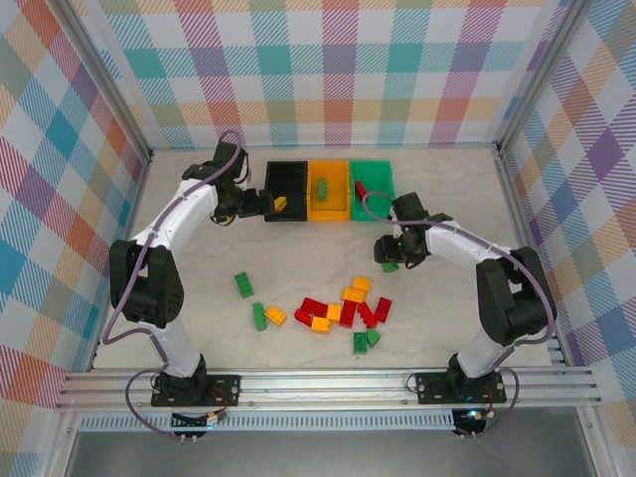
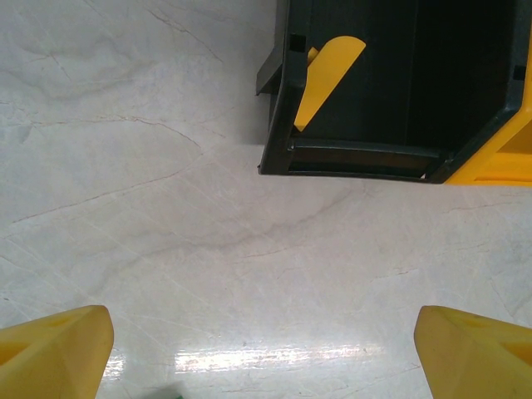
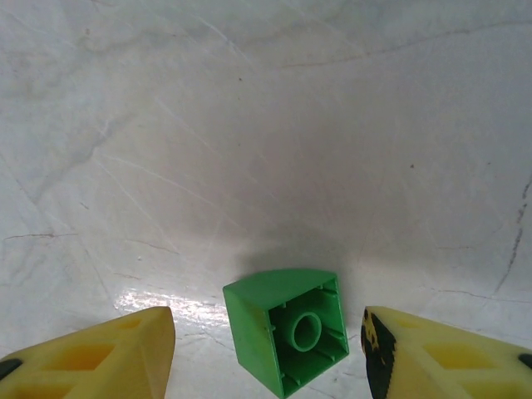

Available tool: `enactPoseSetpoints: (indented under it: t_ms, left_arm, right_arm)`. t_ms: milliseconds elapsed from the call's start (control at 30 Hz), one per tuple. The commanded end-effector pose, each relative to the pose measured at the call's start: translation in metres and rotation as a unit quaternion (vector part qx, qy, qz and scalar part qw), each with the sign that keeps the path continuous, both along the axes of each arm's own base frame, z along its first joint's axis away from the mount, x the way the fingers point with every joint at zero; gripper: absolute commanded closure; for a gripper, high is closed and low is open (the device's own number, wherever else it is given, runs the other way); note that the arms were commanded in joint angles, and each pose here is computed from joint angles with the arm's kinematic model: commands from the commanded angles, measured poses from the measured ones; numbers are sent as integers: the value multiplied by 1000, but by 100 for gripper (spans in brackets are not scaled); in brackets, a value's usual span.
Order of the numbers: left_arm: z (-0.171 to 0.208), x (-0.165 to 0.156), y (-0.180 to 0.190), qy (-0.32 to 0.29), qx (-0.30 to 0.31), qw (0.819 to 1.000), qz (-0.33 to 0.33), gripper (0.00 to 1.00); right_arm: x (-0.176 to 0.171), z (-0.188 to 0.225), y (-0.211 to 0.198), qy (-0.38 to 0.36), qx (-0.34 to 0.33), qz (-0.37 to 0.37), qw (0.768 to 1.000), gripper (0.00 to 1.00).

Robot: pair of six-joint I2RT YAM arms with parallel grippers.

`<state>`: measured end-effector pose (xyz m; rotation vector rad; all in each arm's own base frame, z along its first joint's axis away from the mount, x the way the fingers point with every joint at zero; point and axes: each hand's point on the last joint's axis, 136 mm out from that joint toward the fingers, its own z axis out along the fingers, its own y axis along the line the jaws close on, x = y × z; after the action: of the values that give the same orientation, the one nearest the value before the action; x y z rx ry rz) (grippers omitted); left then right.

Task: Sort the legos into containers by color
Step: Pick up the lego from the center of the table.

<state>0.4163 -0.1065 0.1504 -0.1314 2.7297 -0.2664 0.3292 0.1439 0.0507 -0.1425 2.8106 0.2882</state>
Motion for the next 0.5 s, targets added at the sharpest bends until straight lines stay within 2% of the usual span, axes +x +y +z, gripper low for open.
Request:
enactPoseSetpoints:
  t_ms: [0, 367, 467]
  left_arm:
    - [-6, -2, 8, 15, 3, 1000, 10, 7]
    - [-1, -2, 6, 9, -3, 1000, 7, 7]
    - [-1, -3, 6, 11, -2, 1000, 7, 7]
  right_arm:
    - [1, -10, 7, 8, 7, -3, 1000, 39]
    - [-3, -36, 2, 44, -33, -1, 998, 40]
    - [-4, -39, 5, 48, -29, 2, 998, 50]
